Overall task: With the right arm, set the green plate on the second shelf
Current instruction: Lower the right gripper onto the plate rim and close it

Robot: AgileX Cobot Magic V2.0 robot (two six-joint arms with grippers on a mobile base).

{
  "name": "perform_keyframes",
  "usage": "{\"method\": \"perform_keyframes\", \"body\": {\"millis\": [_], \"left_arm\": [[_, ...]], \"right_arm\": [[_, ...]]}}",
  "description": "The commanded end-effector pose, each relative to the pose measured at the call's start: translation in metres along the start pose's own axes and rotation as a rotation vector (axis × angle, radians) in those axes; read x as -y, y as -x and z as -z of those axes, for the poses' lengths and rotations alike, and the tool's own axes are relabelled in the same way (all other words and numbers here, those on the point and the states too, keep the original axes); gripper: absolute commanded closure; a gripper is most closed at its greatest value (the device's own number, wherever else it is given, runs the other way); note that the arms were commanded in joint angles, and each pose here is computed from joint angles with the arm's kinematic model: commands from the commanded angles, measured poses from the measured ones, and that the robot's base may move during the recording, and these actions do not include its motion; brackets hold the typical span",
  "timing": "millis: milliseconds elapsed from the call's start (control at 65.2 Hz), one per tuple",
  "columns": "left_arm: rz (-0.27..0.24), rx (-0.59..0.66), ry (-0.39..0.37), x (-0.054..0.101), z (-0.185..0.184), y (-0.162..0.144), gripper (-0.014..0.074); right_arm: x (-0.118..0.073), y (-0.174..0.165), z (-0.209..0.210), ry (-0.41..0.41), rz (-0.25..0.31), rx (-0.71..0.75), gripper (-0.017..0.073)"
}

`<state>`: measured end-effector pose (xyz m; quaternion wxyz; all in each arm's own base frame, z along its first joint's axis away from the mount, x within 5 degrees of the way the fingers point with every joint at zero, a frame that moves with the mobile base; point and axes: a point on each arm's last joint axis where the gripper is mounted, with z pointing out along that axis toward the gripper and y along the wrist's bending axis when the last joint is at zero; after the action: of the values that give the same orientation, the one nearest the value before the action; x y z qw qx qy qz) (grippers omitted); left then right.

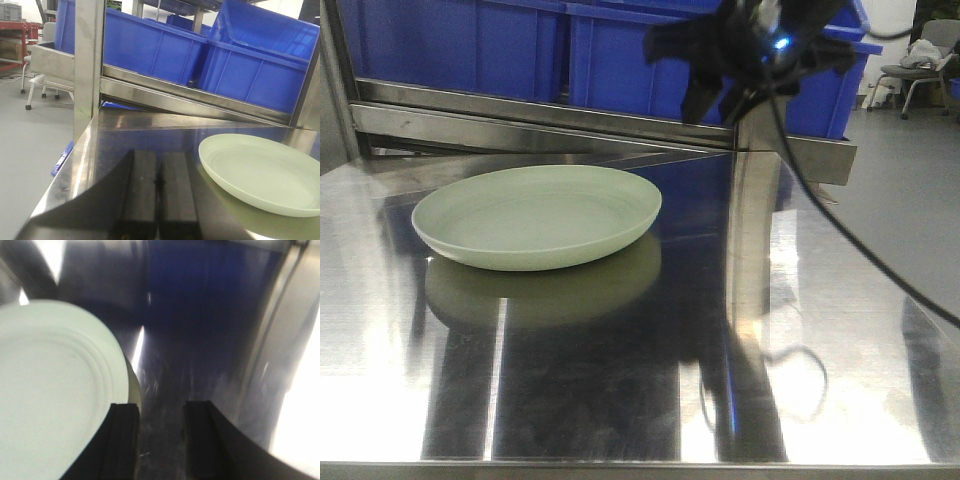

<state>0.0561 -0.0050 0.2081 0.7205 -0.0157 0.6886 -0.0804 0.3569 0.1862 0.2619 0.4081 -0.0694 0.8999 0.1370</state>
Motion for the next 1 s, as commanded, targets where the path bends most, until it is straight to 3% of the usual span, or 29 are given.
{"method": "perform_keyframes", "body": {"millis": [0, 261, 752, 982], "left_arm": [[0.012, 0.064, -0.009, -0.001, 0.000, -0.005, 0.0463], [0.012, 0.064, -0.009, -0.001, 0.000, -0.005, 0.0463], [0.012, 0.064, -0.009, -0.001, 0.000, -0.005, 0.0463], [0.012, 0.064, -0.009, -0.001, 0.000, -0.005, 0.0463]], "right_arm": [[-0.014, 0.027, 0.014, 0.056, -0.045, 0.077, 0.0228], [-0.038, 0.045, 0.003, 0.116, -0.005, 0.095, 0.0228], [-0.035, 0.022, -0.050, 0.039, 0.002, -0.091, 0.0228], [-0.037, 0.020, -0.052, 0.058, -0.034, -0.096, 0.0268]]}}
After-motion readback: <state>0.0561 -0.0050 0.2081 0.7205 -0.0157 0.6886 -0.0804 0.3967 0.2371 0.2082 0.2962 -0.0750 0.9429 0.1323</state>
